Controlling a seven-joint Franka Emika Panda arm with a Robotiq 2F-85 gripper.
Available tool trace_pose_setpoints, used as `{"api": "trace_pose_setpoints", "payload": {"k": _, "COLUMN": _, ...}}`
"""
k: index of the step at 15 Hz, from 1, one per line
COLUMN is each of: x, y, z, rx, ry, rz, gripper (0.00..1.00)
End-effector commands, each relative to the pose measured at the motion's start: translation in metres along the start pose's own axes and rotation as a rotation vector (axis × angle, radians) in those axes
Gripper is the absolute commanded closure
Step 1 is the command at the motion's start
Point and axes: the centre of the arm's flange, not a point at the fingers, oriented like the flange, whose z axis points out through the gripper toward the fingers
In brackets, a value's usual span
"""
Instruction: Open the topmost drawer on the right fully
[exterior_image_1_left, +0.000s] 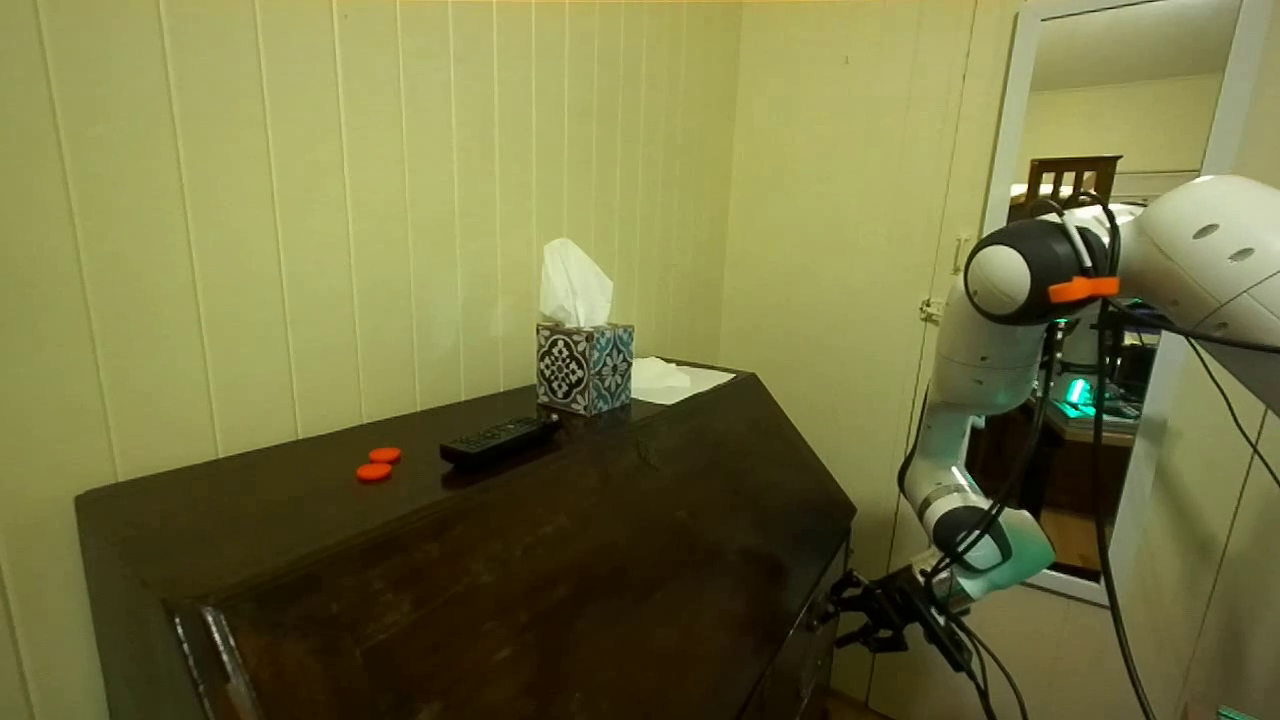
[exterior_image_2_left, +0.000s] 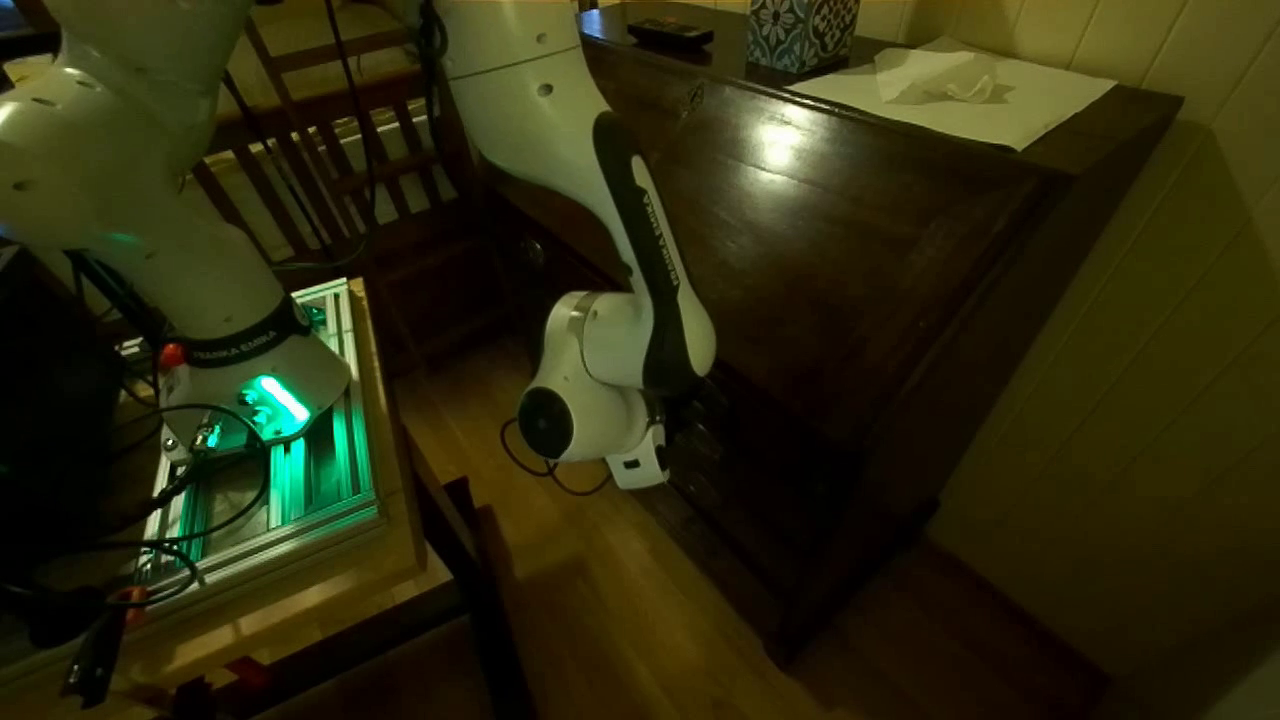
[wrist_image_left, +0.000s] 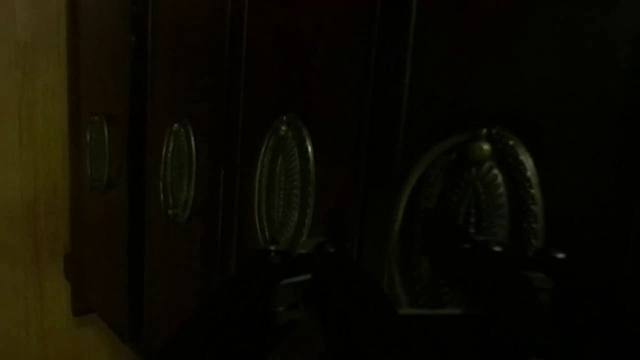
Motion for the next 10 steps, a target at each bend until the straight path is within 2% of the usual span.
{"api": "trace_pose_setpoints", "payload": {"k": 1, "x": 0.000, "y": 0.012, "z": 0.016, "rx": 0.017, "ry": 0.024, "rz": -0.004, "gripper": 0.62}}
{"api": "trace_pose_setpoints", "payload": {"k": 2, "x": 0.001, "y": 0.013, "z": 0.016, "rx": 0.022, "ry": 0.029, "rz": -0.006, "gripper": 0.62}}
{"api": "trace_pose_setpoints", "payload": {"k": 3, "x": 0.003, "y": 0.015, "z": 0.015, "rx": 0.023, "ry": 0.035, "rz": -0.005, "gripper": 0.82}}
{"api": "trace_pose_setpoints", "payload": {"k": 6, "x": 0.004, "y": 0.020, "z": 0.014, "rx": 0.028, "ry": 0.053, "rz": -0.008, "gripper": 0.98}}
{"api": "trace_pose_setpoints", "payload": {"k": 10, "x": 0.001, "y": 0.024, "z": 0.006, "rx": -0.003, "ry": 0.042, "rz": -0.038, "gripper": 1.00}}
